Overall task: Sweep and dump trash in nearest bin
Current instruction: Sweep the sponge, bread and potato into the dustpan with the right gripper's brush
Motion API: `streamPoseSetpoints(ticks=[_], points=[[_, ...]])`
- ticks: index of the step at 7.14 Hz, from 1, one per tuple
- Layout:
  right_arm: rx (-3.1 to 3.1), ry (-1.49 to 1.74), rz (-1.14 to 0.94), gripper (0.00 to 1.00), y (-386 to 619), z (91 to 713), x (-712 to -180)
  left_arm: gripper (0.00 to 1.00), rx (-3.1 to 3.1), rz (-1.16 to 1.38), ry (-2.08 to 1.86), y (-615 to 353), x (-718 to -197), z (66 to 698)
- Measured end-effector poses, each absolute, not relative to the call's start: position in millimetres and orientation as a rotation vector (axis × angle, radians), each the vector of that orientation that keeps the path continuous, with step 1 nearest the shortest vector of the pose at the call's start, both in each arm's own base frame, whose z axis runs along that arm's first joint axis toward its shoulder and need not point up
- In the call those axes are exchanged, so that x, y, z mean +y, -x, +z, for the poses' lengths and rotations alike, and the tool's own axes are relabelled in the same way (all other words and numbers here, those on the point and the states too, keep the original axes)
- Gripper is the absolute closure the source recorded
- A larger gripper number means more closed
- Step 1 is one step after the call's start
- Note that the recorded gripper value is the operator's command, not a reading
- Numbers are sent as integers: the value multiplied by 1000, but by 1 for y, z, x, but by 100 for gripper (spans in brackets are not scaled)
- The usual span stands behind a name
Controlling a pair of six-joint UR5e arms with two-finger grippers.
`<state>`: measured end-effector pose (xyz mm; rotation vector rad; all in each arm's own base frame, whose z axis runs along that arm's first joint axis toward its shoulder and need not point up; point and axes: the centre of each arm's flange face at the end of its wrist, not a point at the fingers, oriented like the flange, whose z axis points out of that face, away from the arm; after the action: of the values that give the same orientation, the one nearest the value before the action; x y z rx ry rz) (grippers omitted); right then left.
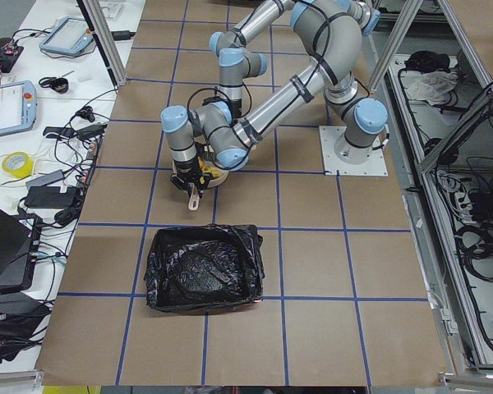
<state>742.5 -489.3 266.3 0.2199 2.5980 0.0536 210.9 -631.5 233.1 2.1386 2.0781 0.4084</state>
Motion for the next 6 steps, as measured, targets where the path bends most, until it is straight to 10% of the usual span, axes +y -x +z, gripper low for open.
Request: streamPoseSetpoints(ticks=[6], points=[[2730,-212,81,100,-723,289,-483,100,2082,397,-2144,-210,-632,230]])
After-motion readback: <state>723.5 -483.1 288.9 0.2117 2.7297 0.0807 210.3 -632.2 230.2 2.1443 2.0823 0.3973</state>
